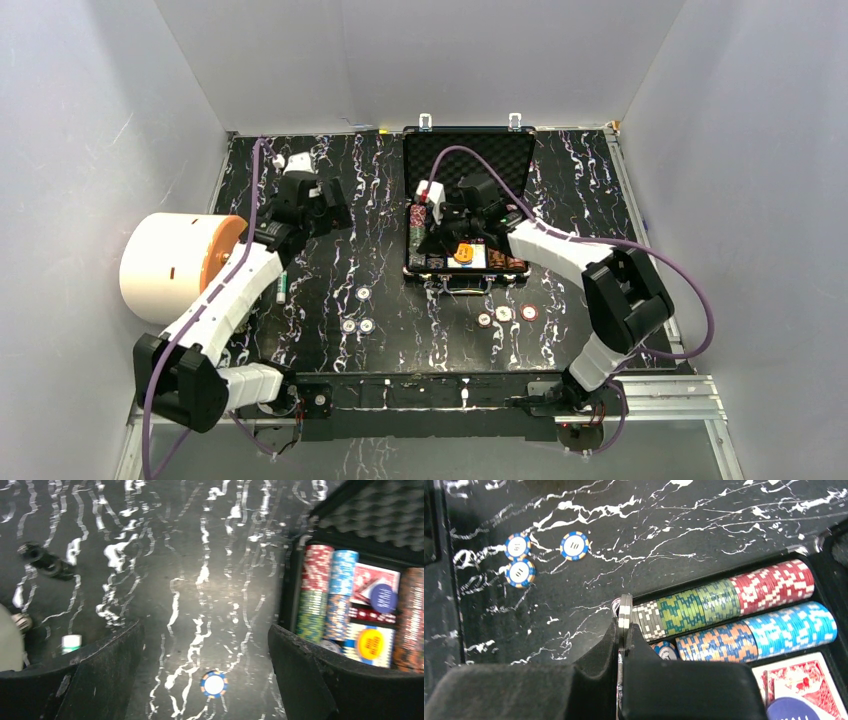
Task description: Pack up texas hold em set
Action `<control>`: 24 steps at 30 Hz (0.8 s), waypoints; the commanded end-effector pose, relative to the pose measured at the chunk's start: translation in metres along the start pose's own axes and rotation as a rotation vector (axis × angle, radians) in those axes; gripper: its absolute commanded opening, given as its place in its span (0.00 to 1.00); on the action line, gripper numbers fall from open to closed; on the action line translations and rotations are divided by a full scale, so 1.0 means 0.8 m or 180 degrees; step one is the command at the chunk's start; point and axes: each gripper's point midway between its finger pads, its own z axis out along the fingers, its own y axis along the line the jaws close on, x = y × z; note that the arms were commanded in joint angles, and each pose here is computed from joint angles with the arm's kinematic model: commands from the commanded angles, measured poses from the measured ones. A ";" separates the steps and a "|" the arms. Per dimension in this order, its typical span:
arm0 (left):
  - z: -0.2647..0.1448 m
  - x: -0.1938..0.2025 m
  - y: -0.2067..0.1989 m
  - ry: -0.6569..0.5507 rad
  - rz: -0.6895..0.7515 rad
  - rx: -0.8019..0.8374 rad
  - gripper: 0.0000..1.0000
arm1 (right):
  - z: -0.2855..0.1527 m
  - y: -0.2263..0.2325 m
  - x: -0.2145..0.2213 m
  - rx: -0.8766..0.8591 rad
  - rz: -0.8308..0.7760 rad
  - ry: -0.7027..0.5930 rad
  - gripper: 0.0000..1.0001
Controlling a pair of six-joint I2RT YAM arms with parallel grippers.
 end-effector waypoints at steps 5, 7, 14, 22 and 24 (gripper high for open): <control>-0.025 -0.033 0.052 -0.0595 -0.0051 -0.0527 0.92 | 0.029 0.010 0.015 -0.0173 -0.0963 0.0421 0.00; -0.026 -0.032 0.050 -0.0619 -0.0056 -0.0473 0.92 | 0.032 0.010 0.017 -0.0167 -0.0997 0.0446 0.00; -0.019 -0.016 0.044 -0.0519 -0.0085 -0.0362 0.94 | 0.042 -0.002 0.030 -0.0022 -0.1112 0.0690 0.00; -0.015 -0.010 0.044 -0.0477 -0.0069 -0.0347 0.94 | 0.045 -0.005 0.022 0.0004 -0.1148 0.0651 0.00; -0.015 -0.010 0.043 -0.0474 -0.0074 -0.0337 0.94 | 0.045 -0.005 0.028 -0.0013 -0.1167 0.0692 0.01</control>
